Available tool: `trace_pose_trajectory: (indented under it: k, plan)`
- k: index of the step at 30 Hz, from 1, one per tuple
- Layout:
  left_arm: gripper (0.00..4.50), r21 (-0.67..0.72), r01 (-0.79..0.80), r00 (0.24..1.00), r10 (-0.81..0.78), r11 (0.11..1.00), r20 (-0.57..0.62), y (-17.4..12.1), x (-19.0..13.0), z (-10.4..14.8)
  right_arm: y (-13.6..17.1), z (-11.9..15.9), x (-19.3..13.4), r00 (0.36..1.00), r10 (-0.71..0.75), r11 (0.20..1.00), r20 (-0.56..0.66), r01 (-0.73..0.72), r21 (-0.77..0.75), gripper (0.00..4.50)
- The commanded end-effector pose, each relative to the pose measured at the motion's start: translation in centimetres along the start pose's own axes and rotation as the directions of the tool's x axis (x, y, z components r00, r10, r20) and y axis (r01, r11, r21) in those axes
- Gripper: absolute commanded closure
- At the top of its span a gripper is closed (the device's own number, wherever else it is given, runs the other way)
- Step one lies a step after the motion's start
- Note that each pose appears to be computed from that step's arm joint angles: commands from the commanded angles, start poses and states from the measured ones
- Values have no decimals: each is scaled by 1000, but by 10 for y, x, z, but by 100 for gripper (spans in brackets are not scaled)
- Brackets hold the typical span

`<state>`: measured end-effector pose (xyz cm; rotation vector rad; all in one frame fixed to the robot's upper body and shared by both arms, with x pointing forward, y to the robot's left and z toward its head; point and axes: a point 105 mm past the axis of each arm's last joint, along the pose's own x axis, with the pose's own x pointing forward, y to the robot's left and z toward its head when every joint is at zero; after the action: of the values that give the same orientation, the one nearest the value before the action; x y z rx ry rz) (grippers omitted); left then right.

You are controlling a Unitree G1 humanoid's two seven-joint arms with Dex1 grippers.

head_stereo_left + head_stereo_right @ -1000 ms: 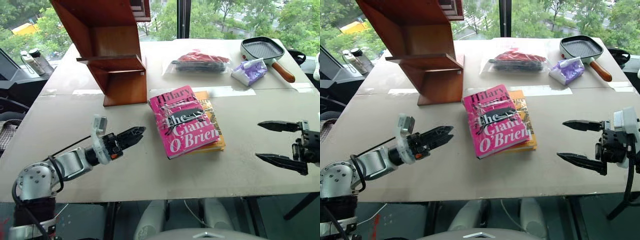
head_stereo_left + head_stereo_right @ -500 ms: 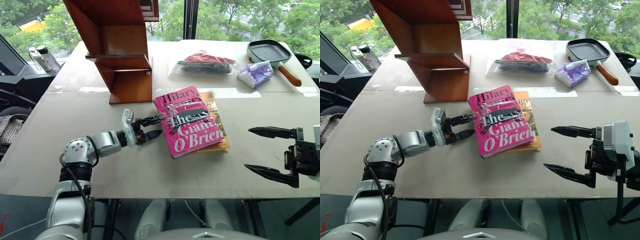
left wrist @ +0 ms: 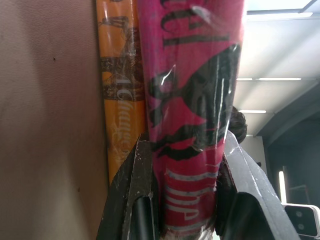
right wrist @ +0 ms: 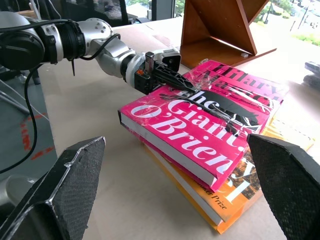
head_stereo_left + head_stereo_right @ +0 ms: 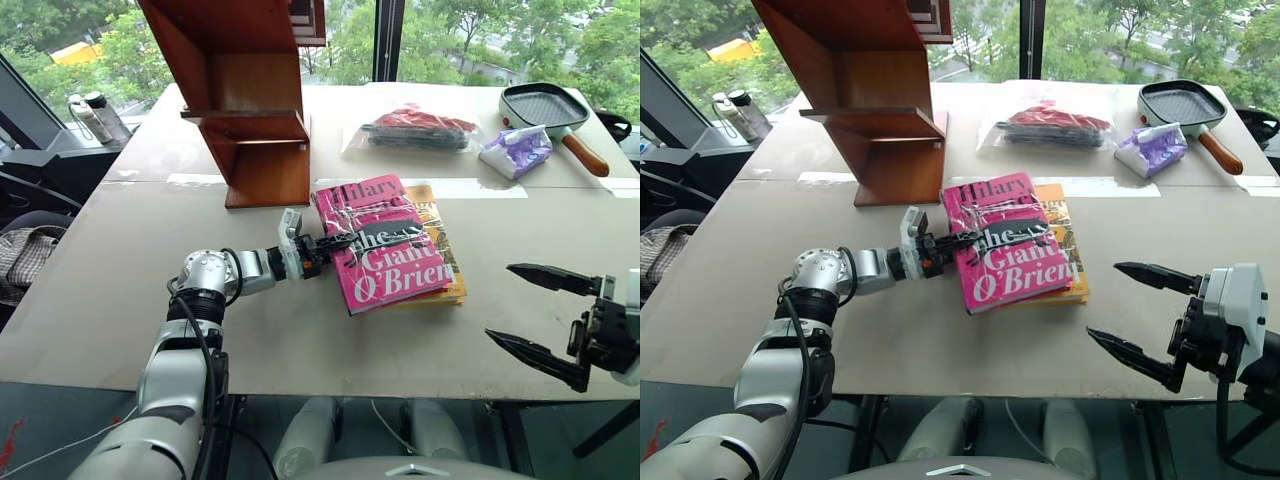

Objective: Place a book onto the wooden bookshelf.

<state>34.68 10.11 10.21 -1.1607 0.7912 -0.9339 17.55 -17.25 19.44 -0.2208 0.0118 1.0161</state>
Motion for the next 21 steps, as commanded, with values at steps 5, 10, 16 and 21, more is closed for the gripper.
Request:
trace_pose_trajectory:
  k: [5, 10, 16, 21]
  plan:
    - [384, 275, 29, 995, -54, 961, 82, -32, -59, 16, -4, 8, 11, 998, 23, 999, 63, -20, -44, 0]
    - [384, 715, 87, 984, -171, 694, 46, -113, -87, 3, -32, 5, 23, 992, 45, 998, 121, -39, -55, 0]
    - [384, 996, -13, 1000, 13, -89, 14, -189, -76, -20, -77, 5, 30, 985, 31, 997, 168, -19, -76, 0]
    - [384, 589, -104, 972, 44, -801, 232, -251, -71, 4, -120, 11, 41, 978, -51, 992, 203, 73, -105, 0]
